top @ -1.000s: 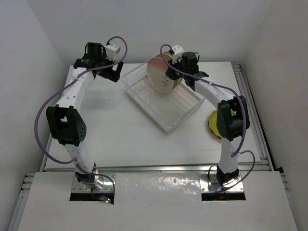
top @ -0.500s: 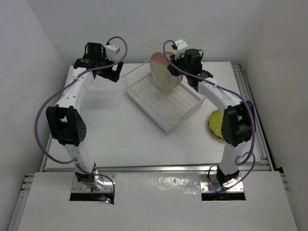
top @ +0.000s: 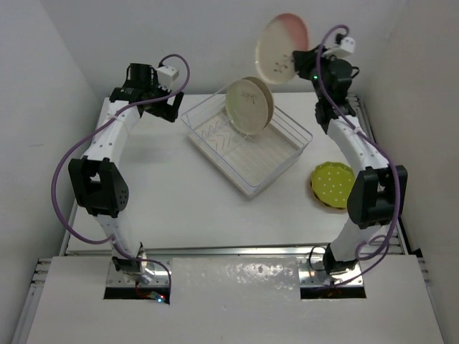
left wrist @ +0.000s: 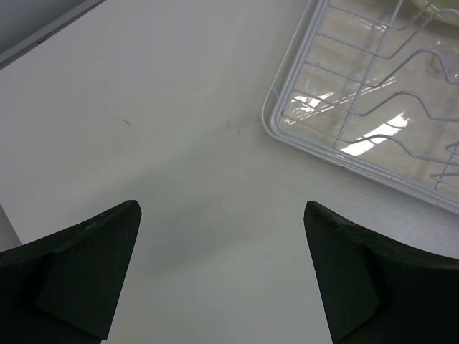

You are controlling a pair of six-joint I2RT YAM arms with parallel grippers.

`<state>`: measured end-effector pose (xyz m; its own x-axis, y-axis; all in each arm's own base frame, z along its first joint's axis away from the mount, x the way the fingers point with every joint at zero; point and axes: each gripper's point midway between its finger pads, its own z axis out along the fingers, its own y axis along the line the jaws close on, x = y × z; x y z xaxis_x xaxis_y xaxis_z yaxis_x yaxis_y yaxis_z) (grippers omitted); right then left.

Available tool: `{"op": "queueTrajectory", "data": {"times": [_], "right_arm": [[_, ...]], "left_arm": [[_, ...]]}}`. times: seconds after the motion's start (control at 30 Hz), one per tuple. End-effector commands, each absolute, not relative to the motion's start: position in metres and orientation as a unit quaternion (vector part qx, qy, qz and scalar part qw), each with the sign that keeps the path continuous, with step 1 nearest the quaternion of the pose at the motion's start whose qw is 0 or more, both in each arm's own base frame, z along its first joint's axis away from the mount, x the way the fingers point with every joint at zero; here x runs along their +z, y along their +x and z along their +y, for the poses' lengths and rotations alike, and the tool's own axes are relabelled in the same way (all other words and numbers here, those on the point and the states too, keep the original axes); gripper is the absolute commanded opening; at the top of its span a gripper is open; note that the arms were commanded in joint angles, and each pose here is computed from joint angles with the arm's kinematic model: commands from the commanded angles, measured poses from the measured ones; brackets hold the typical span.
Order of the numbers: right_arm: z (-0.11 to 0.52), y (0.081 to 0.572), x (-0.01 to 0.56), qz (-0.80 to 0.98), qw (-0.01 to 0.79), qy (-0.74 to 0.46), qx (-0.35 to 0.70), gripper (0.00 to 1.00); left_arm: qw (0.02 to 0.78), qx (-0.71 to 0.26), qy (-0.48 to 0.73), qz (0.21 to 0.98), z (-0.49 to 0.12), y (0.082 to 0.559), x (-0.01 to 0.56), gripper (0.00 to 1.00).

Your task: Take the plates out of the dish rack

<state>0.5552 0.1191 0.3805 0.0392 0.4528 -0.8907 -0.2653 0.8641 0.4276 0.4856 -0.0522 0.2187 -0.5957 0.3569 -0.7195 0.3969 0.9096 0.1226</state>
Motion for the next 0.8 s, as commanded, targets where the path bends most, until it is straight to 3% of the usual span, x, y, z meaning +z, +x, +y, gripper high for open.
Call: {"op": "queueTrajectory", "data": {"times": [0.0,0.27,0.47,0.77], "right_arm": [[0.024,0.550,0.445,0.492,0.792,0.223,0.284,0.00],[-0.047,0.585,0.384,0.472,0.790,0.327,0.215,0.00],[-0.083,0.596,0.288,0.508,0.743,0.413,0.140,0.00],[-0.102,0.609,0.196,0.544,0.688,0.459,0.144,0.00]], "left_arm": [[0.431,-0.021,0.206,0.878,-0.049,0.494,0.242,0.95],[0.427,-0.032,0.203,0.881,-0.053,0.498,0.237,0.95],[0.416,-0.023,0.206,0.885,-0.049,0.493,0.231,0.95],[0.409,-0.008,0.205,0.889,-0.043,0.491,0.226,0.95]]}}
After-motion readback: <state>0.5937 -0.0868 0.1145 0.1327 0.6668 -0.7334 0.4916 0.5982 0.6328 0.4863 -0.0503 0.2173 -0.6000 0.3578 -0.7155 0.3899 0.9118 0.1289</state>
